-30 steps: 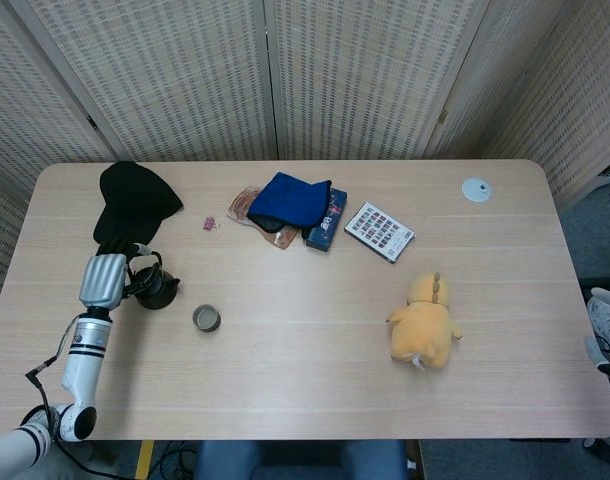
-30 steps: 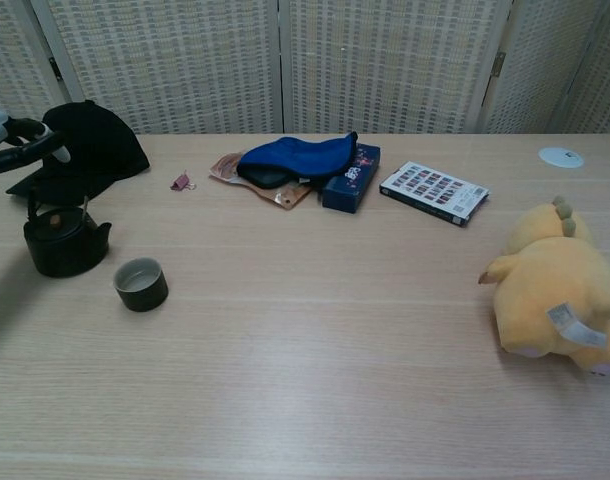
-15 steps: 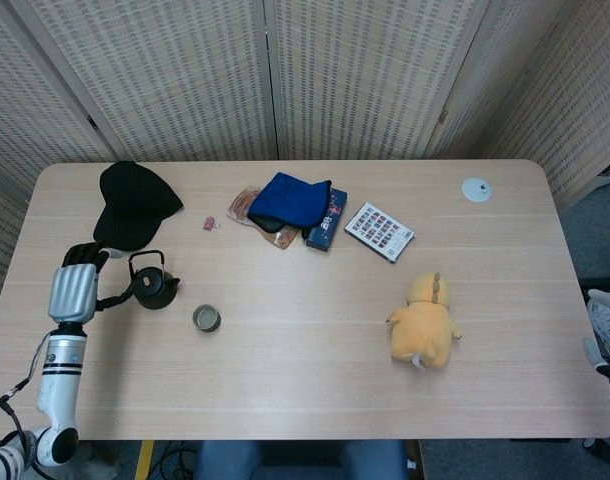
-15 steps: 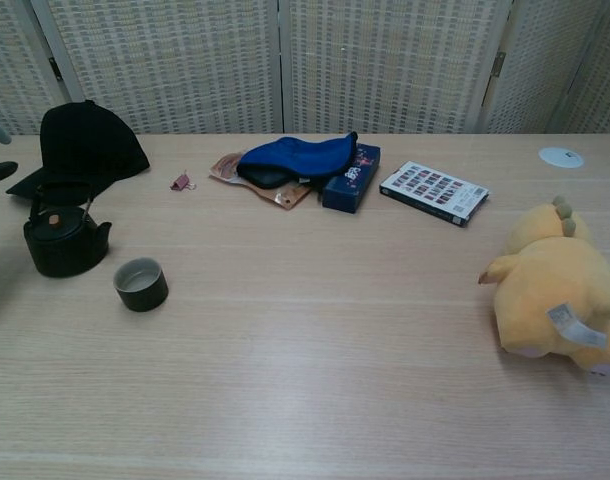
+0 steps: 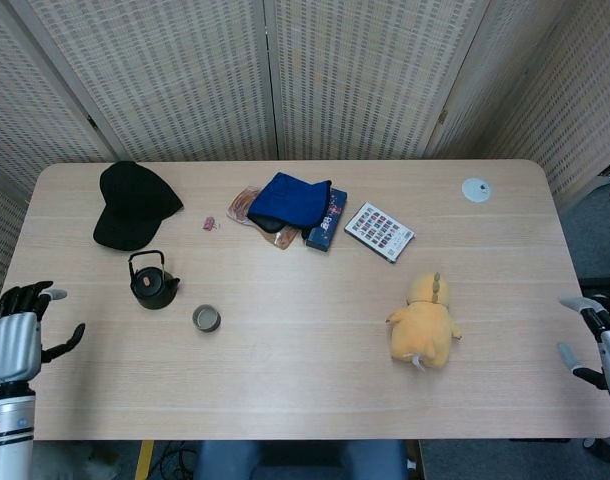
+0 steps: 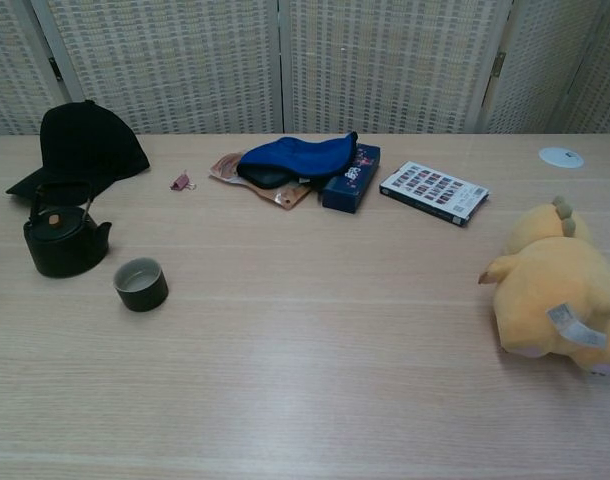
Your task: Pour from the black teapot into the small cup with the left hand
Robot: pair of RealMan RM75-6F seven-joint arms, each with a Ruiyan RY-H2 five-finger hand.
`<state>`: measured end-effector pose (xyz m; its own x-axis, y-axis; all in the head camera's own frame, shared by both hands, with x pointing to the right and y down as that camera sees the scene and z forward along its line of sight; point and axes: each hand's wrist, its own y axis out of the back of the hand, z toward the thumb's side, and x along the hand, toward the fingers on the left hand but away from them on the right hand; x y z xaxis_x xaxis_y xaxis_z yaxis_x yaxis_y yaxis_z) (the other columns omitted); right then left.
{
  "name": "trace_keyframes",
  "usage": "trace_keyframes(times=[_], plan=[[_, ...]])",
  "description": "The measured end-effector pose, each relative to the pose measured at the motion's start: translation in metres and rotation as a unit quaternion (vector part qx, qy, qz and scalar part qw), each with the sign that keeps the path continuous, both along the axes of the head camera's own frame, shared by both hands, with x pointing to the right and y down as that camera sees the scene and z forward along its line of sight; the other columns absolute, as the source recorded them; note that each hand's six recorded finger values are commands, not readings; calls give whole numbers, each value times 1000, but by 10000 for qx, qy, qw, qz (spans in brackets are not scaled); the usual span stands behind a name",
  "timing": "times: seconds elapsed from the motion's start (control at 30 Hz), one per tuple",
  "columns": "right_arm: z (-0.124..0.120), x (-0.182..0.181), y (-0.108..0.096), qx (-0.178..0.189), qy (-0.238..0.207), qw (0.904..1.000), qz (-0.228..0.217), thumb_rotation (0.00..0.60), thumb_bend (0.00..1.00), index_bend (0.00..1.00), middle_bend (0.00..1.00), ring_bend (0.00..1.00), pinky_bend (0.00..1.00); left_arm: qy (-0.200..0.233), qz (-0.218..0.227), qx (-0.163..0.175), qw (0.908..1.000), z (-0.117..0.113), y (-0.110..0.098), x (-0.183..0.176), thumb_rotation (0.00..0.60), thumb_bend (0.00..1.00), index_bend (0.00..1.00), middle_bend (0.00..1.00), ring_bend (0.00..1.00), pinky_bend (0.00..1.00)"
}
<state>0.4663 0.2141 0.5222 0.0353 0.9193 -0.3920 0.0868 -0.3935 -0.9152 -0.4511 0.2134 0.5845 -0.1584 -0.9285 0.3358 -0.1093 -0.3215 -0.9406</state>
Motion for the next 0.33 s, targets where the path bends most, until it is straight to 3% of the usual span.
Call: trace_keyframes(times=[0.33], plan=[[11, -24, -1, -151, -215, 9989, -392, 600, 301, 249, 284, 183, 158, -62, 79, -194, 9998, -24, 40, 4, 489, 261, 328, 201, 161, 94]])
